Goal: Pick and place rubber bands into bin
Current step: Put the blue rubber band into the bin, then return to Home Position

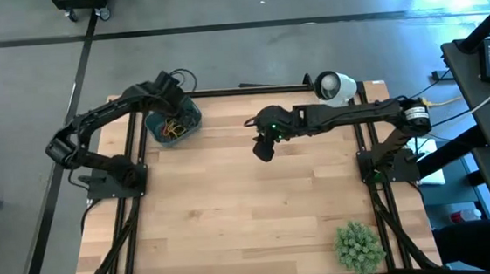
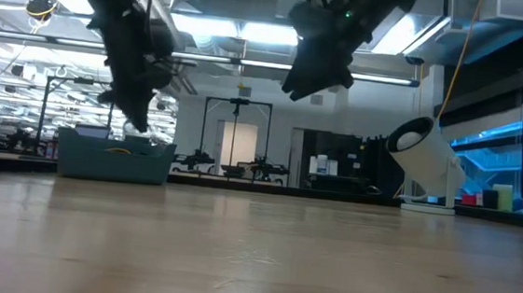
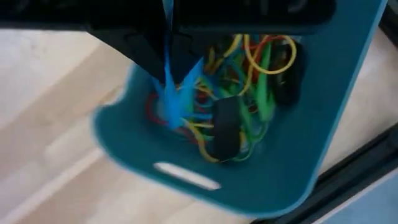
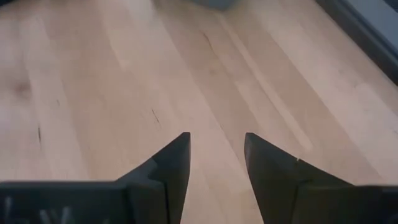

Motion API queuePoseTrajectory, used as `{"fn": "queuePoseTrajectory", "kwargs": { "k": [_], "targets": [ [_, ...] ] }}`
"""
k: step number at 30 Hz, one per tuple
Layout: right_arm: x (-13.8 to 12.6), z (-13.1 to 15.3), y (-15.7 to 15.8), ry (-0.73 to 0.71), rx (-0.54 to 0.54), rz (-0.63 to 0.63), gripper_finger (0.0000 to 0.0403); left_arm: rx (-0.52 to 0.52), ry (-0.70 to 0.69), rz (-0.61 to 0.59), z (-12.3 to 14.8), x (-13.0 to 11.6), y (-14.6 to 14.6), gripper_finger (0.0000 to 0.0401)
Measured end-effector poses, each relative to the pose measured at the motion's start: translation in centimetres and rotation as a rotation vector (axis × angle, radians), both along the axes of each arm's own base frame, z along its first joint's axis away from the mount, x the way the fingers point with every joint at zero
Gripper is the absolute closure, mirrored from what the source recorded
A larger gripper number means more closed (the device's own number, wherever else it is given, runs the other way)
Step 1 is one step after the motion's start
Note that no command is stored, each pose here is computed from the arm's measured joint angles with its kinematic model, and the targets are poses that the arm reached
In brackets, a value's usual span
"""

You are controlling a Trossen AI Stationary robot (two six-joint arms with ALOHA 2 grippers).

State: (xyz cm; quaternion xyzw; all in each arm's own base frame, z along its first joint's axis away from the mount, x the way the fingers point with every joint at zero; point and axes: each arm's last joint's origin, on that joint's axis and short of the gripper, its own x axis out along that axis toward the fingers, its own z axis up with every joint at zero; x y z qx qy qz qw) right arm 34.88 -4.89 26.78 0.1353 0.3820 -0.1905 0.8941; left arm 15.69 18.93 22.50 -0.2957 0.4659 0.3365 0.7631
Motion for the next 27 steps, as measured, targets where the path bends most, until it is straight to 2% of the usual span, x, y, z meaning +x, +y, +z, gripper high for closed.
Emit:
{"fn": "queuePoseTrajectory", "kwargs": {
  "k": [5, 15, 19, 23, 27],
  "targets": [
    [0.2, -0.3, 0.0, 0.003, 0.001, 0.0, 0.0248, -0.011, 0.011, 0.06, -1.2, -1.4, 0.6, 0.0381],
    [0.3, -0.1, 0.0, -0.017, -0.002, 0.001, 0.0248, -0.007, 0.021, 0.09, -1.2, -2.0, 1.0, 0.0268],
    [0.3, -0.1, 0.0, 0.0, -0.04, 0.042, 0.0248, 0.025, -0.038, 0.068, 0.4, -1.8, 0.6, 0.0245],
    [0.2, -0.2, -0.1, 0.022, -0.07, 0.07, 0.0249, 0.102, -0.12, 0.041, 2.9, -1.6, -1.1, 0.0246],
    [0.1, -0.3, 0.0, 0.026, -0.04, 0.035, 0.0264, 0.175, -0.201, -0.111, 5.0, -0.7, -4.3, 0.0261]
  ]
}}
